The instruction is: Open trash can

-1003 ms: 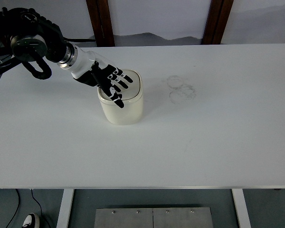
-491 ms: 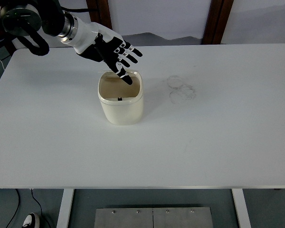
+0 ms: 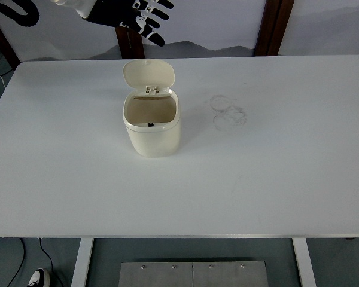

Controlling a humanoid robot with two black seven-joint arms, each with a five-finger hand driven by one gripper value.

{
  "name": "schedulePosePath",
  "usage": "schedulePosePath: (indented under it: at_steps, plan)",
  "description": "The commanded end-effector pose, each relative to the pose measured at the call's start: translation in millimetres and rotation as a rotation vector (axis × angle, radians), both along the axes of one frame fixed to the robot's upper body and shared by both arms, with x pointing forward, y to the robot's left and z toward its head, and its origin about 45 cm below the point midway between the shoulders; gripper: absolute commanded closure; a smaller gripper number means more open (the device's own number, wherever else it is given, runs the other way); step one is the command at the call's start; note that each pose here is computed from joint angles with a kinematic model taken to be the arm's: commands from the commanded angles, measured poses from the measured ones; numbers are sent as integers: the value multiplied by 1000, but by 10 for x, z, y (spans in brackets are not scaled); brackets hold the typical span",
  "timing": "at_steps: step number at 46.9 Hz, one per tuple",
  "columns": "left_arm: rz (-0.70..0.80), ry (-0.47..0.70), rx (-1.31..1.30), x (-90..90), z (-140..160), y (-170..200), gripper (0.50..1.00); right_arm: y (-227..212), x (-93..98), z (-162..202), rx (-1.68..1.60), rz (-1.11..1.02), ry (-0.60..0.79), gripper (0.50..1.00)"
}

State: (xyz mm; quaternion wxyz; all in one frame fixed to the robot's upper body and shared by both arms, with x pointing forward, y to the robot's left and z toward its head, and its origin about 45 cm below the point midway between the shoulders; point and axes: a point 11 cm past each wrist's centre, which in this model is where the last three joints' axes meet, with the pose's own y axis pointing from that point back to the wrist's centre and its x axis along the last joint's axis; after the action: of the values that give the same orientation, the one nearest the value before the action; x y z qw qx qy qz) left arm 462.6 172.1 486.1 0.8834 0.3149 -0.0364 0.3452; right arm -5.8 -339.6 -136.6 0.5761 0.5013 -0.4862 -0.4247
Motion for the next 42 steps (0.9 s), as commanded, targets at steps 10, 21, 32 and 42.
schedulePosePath:
  at_steps: [10, 21, 32, 42]
  plan:
    - [41, -77, -214, 108, 324, 144, 500, 2, 0, 0, 1, -1, 0, 505]
    - [117, -214, -457, 259, 519, 505, 500, 2, 0, 0, 1, -1, 0, 505]
    - [220, -315, -595, 435, 495, 915, 500, 2, -9, 0, 1, -2, 1, 505]
    - [281, -339, -767, 467, 367, 1188, 500, 2, -9, 0, 1, -2, 1, 505]
